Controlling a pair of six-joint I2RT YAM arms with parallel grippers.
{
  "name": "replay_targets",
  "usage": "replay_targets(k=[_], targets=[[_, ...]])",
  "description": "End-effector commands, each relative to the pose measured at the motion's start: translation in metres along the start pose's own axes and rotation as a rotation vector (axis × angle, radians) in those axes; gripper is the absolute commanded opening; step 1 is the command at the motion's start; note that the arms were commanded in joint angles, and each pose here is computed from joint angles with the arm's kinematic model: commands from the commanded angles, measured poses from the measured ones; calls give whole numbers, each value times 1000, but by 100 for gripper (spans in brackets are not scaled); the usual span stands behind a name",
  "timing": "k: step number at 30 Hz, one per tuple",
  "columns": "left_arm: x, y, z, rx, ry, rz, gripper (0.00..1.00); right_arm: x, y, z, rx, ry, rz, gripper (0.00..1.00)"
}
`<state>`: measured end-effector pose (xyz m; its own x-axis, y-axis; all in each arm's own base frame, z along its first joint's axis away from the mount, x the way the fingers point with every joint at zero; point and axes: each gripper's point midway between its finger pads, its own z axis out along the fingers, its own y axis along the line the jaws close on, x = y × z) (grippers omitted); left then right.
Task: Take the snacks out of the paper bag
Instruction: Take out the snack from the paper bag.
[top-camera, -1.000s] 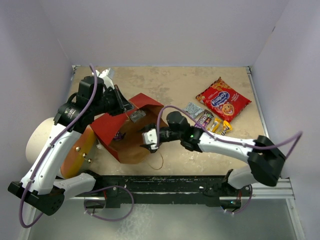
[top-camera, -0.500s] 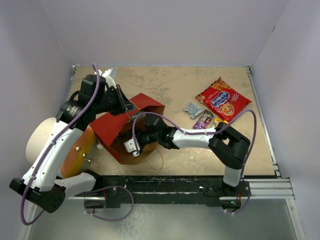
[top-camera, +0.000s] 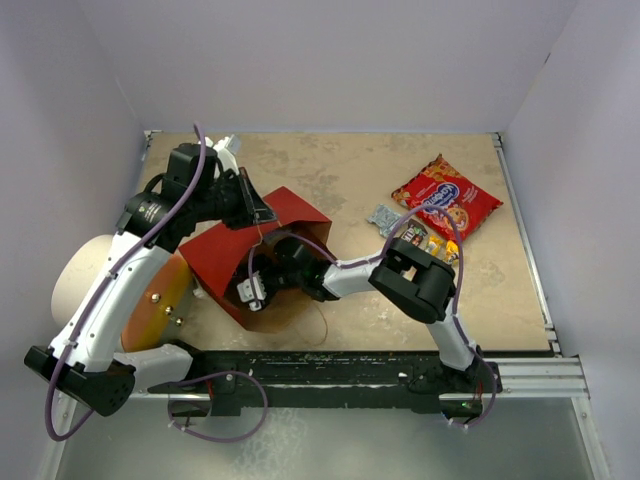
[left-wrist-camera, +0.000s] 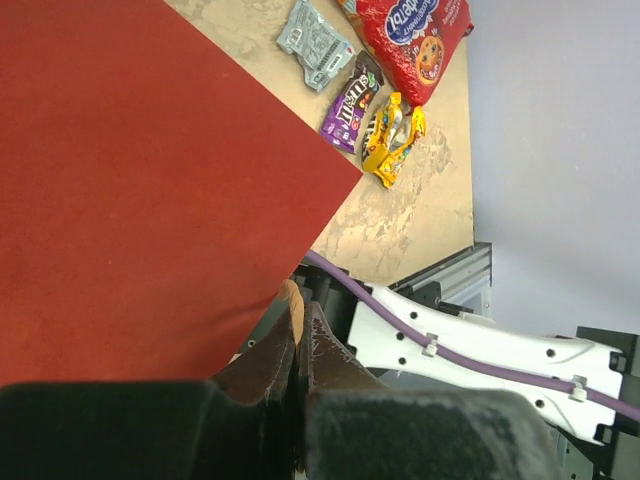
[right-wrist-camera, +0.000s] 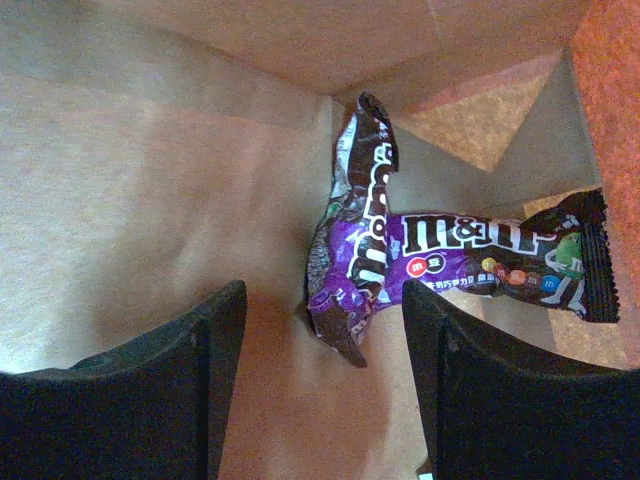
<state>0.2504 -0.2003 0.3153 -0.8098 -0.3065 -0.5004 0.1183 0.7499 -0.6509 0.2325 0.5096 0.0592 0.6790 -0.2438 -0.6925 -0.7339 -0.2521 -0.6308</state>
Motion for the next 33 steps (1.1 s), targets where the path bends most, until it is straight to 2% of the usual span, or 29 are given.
replay_targets(k=[1,5,8,17,22,24,33], targets=[[-11,-17,-7,57,-21,22,0,-9,-41,11,146,-25,-49,66],[-5,-13,-5,51,-7,2,0,0,-40,22,149,-26,-45,66],[-4,-11,-6,44,-7,-2,0,7,-40,29,156,-18,-47,62],[-6,-10,-6,28,-7,-2,0,25,-35,33,119,49,-96,37],[-5,-3,-7,-6,-13,2,0,24,-31,33,90,55,-83,15],[-5,-1,-5,-13,-10,2,0,20,-33,32,81,54,-70,10],[-12,3,-3,-36,-43,6,0,-14,-44,-4,133,16,-28,2]])
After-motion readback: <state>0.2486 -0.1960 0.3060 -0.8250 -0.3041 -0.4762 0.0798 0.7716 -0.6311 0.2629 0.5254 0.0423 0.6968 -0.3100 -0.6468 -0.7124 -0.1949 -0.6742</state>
